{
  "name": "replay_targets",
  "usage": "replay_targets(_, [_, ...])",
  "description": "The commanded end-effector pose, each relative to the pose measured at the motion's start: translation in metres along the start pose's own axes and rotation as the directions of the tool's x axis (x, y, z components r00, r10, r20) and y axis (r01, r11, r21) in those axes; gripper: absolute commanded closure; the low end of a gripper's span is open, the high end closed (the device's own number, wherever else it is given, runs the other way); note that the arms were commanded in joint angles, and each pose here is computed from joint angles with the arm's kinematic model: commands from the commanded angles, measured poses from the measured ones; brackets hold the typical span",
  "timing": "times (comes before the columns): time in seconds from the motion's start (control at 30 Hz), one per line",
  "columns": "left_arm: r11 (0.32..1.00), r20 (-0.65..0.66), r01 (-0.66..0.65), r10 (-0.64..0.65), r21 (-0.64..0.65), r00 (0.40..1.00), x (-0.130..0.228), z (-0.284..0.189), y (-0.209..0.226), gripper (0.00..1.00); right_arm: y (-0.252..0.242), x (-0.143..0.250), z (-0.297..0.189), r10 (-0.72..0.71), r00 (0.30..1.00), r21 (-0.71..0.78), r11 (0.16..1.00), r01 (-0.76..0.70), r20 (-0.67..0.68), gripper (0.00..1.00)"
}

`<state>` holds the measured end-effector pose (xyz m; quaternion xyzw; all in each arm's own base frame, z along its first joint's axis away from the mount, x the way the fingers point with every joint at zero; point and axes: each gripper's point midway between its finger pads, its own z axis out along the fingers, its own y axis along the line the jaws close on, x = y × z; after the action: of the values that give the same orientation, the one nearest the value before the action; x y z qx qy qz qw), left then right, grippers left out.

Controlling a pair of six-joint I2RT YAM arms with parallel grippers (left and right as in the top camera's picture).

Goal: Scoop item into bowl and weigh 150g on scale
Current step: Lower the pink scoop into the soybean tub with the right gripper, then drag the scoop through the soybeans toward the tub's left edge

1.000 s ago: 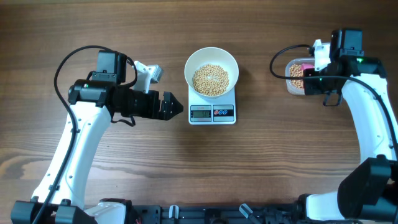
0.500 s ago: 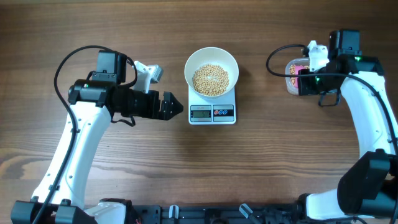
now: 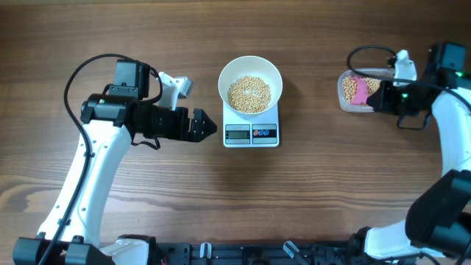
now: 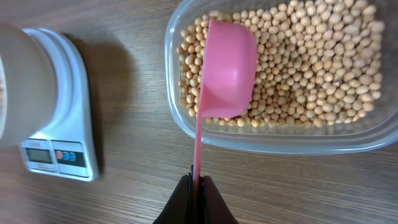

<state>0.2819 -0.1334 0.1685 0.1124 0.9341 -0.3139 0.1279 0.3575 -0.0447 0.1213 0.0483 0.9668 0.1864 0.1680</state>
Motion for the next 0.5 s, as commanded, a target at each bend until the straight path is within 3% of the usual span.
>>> replay_targets(0.0, [1.000, -0.003, -0.015, 0.015, 0.018, 1.000, 0.002, 0.001, -0.001, 0.00, 0.009, 0.011, 0.019, 0.079, 0.996, -0.188, 0.978, -0.087, -0.047, 0.96])
replay_targets(0.47, [1.000, -0.003, -0.015, 0.015, 0.018, 1.000, 0.002, 0.001, -0.001, 0.00, -0.006, 0.005, 0.004, 0.212, 0.977, -0.367, 0.909, -0.197, 0.000, 0.96])
